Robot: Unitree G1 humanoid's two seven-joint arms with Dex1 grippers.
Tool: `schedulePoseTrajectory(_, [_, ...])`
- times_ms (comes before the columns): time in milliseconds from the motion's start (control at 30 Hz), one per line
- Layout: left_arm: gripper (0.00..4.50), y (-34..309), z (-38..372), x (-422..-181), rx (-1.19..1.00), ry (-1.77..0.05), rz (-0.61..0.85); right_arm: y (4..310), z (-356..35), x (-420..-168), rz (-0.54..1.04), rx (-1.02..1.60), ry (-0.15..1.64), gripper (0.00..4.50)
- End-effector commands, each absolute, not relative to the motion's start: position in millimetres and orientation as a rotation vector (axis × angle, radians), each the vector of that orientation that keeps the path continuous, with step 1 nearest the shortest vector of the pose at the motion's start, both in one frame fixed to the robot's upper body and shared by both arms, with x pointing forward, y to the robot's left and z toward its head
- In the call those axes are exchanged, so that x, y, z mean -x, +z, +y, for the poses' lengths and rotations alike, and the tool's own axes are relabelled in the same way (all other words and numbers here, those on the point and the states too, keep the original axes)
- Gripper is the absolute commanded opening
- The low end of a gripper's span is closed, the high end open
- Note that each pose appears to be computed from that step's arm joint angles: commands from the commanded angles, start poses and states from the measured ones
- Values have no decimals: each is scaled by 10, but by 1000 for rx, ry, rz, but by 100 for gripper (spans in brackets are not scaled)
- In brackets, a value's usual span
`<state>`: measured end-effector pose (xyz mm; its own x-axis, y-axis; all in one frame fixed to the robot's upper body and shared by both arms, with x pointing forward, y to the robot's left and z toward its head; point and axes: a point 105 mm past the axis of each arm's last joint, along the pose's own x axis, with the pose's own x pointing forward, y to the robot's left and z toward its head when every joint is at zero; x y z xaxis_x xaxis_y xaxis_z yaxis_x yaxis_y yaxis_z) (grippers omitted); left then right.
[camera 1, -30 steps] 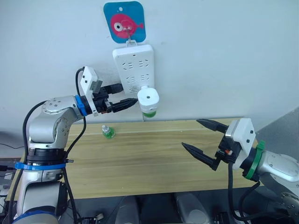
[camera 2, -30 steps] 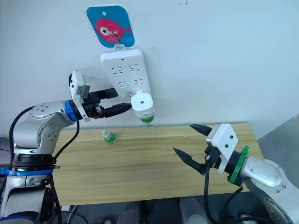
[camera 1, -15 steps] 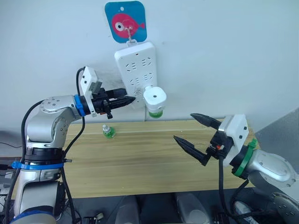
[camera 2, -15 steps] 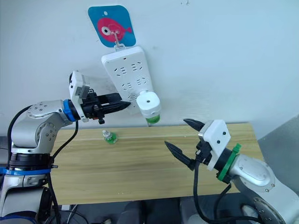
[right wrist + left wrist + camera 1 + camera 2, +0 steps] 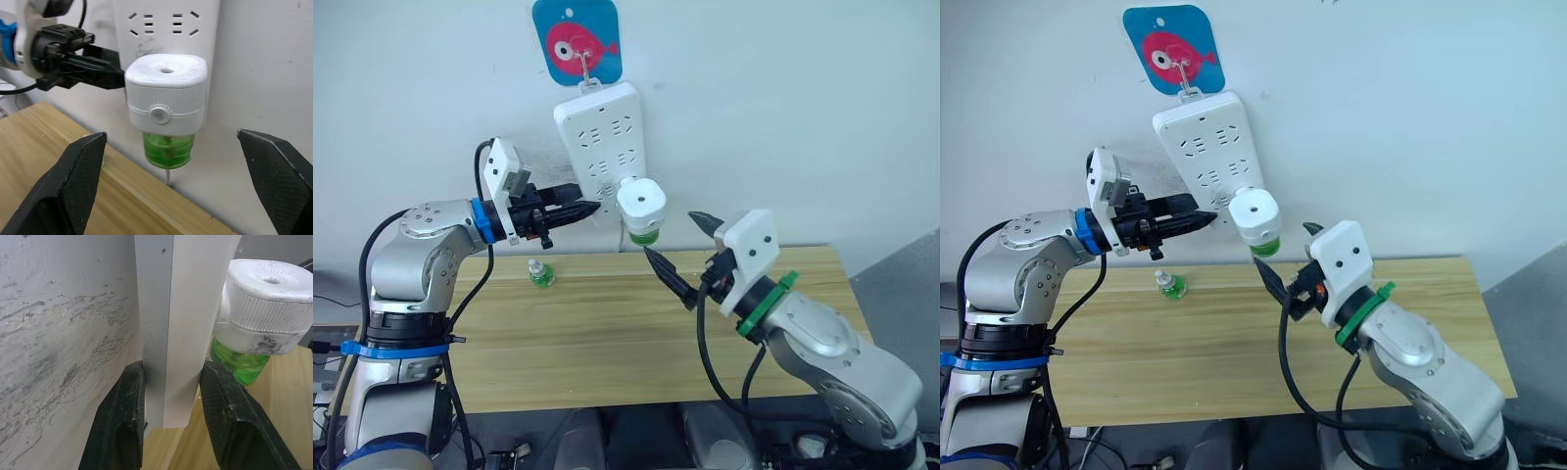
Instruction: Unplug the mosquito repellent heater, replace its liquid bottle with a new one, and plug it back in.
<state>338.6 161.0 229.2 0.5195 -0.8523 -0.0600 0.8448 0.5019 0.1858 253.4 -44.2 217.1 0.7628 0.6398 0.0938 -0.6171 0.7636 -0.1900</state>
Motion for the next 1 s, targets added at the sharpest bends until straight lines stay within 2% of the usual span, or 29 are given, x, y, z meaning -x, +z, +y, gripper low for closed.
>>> schedulePoseTrajectory(33, [129, 2327, 1577, -3351, -212, -1033, -58, 2261, -361, -2560, -199, 142, 683, 450])
schedulePoseTrajectory(467, [129, 2323, 1548, -3344, -219, -1039, -54, 2356, -49, -2701, -242, 107, 714, 450])
schedulePoseTrajectory(967, [129, 2325, 1564, -3345, -225, -1027, -55, 2451, 48, -2856, -277, 97, 653, 450])
schedulePoseTrajectory(1000, [129, 2325, 1563, -3344, -225, -1027, -55, 2445, 49, -2861, -271, 97, 649, 432])
